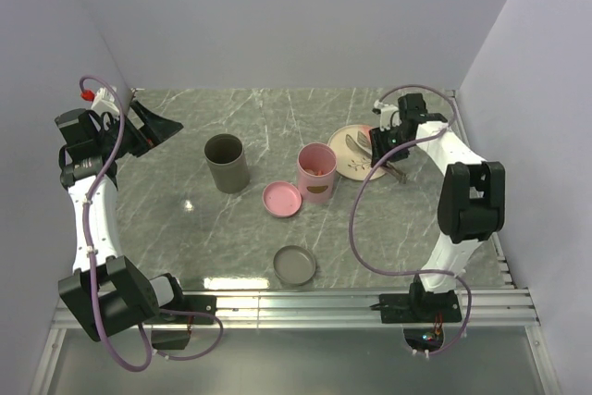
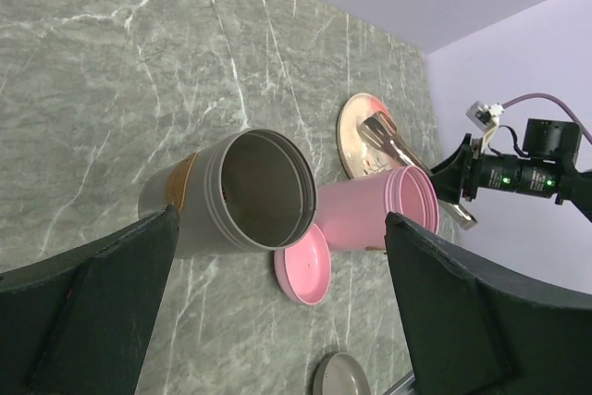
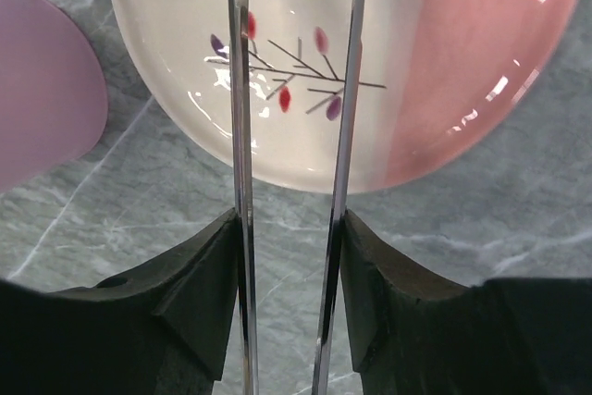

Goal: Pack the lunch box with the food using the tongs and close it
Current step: Place the clamp on the plate.

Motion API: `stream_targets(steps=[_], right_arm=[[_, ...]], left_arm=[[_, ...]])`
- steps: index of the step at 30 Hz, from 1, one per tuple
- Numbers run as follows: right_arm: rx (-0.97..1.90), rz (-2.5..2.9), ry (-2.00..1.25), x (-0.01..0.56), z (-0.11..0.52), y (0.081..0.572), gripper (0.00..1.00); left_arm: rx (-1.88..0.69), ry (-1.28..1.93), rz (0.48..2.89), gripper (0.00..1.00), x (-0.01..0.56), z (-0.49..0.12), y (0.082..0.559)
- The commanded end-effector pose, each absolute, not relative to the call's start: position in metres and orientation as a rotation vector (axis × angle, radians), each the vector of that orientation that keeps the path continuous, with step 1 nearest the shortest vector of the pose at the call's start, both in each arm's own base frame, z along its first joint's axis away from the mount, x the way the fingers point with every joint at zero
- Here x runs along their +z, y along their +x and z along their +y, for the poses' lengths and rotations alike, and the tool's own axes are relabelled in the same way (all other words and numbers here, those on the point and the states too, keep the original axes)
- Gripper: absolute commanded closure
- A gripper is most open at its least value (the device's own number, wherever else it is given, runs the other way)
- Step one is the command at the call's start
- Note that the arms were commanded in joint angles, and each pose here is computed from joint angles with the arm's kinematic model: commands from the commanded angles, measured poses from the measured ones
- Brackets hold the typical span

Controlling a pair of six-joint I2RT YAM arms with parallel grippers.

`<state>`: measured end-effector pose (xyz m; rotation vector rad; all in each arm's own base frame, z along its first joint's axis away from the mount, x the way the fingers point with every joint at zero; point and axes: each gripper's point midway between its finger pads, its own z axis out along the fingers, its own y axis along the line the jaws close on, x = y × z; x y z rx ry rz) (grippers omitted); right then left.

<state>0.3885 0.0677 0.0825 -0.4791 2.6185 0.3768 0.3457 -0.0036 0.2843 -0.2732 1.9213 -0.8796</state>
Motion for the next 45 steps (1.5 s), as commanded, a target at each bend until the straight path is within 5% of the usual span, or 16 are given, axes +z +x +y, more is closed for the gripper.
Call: stream_targets(steps=[1, 8, 25, 28, 29, 45], right_arm=[[0.301, 2.550, -0.577, 0.090, 0.075, 0.411, 0.48], [0.218, 2.621, -0.635, 0.065, 0.063, 0.418, 0.45], [0.156, 2.681, -0.766, 0.045, 0.051, 0.404, 0.15], [0.153, 2.657, -0.758, 0.057, 0.051, 0.403, 0.12], [0.154, 2.652, -0.754, 0.060, 0.052, 0.404, 0.01], [0.203, 2.382, -0.753, 0.198, 0.061, 0.387, 0.00]], left_arm=[[-0.888, -0.232, 1.895, 0.01, 0.292, -0.004, 0.347], [-0.884, -0.229, 1.901, 0.01, 0.290, -0.004, 0.347], [-0.881, -0.196, 1.895, 0.01, 0.300, -0.007, 0.343], [-0.872, -0.184, 1.889, 0.01, 0.305, -0.007, 0.342], [-0.879, -0.178, 1.888, 0.01, 0.306, -0.009, 0.340], [-0.879, -0.088, 1.848, 0.01, 0.337, -0.020, 0.323]])
